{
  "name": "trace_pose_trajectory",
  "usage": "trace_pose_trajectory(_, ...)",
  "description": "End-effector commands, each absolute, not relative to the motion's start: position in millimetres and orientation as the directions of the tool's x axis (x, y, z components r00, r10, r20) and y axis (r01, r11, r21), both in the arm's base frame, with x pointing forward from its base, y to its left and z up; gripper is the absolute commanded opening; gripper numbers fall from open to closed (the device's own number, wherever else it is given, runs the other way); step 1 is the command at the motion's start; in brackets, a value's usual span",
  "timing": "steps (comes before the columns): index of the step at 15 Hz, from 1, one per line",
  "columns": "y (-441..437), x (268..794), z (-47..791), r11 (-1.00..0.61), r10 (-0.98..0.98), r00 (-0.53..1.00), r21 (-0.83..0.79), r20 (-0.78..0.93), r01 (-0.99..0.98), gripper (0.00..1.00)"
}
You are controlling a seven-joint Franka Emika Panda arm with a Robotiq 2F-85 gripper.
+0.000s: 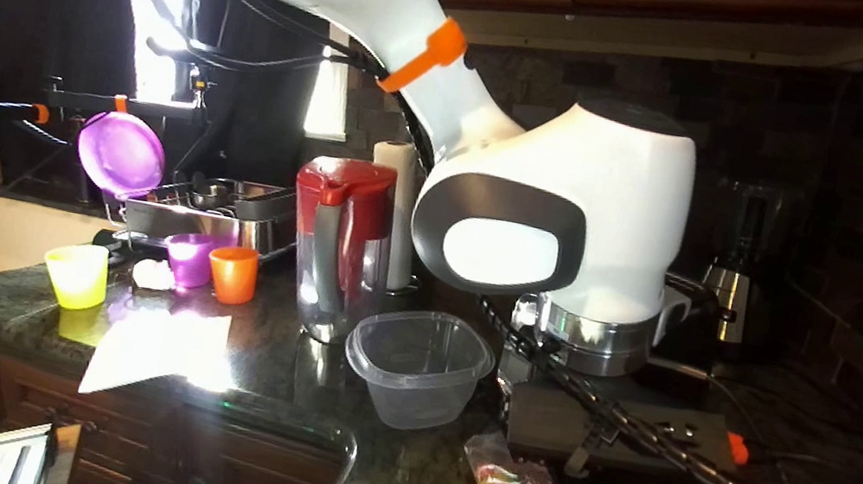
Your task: Uncover the lunchbox and put the plastic inside it
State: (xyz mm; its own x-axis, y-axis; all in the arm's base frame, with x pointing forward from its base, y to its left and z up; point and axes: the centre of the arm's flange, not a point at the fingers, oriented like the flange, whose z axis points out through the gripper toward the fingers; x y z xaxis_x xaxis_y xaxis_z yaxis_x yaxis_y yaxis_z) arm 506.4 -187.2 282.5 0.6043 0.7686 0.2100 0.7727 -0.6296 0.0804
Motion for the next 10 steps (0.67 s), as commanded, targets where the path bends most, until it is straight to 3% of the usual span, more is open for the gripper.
trace_pose_trajectory(1, -187.7, 479.1, 302.8, -0.630, 0.768, 0.603, 0.085, 0.218, 0.772, 0.01)
trace_pose_trajectory(10, -180.0, 468.9, 346.1, -0.619, 0.764, 0.599, 0.009, 0.241, 0.786, 0.01)
